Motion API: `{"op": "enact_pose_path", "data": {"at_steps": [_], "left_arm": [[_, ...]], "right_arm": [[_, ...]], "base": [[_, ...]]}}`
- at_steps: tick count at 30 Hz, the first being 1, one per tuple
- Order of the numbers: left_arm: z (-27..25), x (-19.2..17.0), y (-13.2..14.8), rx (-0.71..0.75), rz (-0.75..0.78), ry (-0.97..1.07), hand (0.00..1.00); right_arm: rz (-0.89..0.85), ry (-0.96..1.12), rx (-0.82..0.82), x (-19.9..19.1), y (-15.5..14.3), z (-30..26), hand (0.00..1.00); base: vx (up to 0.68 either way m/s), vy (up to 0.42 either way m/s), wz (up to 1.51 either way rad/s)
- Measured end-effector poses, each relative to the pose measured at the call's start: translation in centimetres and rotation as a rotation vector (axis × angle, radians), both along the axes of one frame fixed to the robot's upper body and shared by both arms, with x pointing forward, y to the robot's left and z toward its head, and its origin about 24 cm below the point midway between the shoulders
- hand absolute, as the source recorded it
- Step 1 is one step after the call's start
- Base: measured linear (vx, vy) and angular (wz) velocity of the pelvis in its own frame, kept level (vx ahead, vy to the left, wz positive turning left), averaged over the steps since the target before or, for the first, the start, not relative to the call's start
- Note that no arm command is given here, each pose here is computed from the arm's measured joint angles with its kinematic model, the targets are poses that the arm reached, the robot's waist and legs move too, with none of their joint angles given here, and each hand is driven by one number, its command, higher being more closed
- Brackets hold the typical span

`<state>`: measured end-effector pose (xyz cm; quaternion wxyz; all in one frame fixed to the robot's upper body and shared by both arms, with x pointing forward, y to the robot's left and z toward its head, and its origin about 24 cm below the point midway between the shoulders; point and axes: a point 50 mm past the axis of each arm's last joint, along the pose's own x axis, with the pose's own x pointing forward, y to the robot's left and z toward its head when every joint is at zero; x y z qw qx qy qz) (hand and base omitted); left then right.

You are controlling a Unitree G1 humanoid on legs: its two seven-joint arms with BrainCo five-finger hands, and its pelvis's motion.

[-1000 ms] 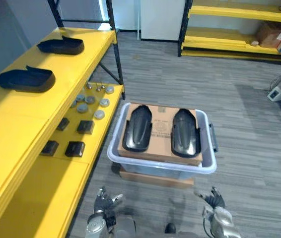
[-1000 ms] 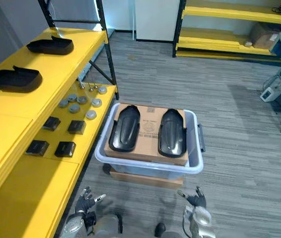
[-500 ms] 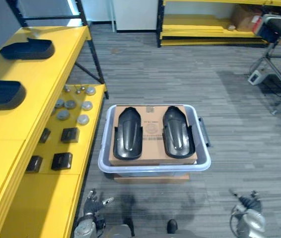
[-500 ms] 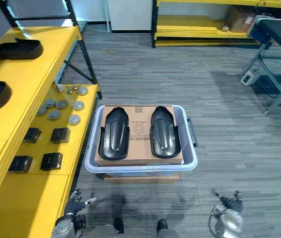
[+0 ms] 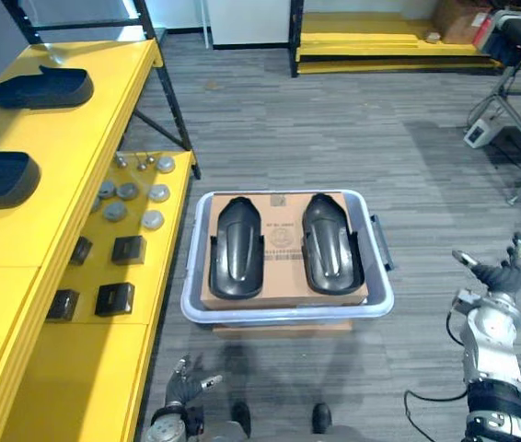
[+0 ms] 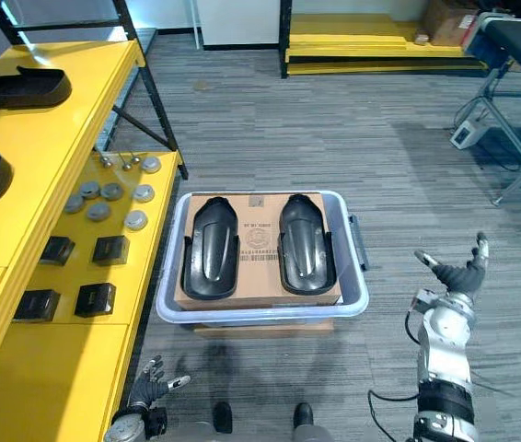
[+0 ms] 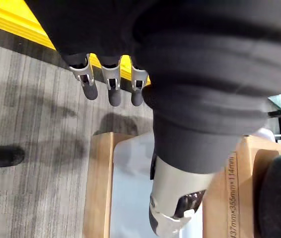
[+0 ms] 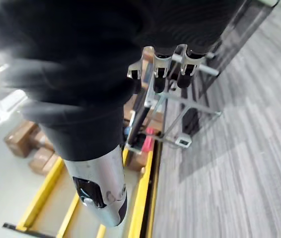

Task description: Walk over and take plastic housings, then place them on the shelf

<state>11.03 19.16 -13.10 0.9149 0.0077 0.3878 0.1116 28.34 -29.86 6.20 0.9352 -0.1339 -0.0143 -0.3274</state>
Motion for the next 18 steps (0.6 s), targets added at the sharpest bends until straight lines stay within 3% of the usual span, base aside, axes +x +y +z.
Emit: {"op": "enact_pose_path", "data": {"at_steps": [11, 18], "left_arm": [[0.8, 2.5, -1.7, -0.024, -0.038, -0.084, 0.00], [1.5, 3.5, -2.0, -0.026, -0.031, -0.134, 0.00]], "right_arm": [[0.022, 0.230, 0.093, 6.4, 1.6, -0.3, 0.00], [0.002, 0.194, 0.119, 8.1, 1.0, 2.4, 0.00]], "base": [[-0.15, 0.019, 0.19], [-0.01, 0.010, 0.08]]}}
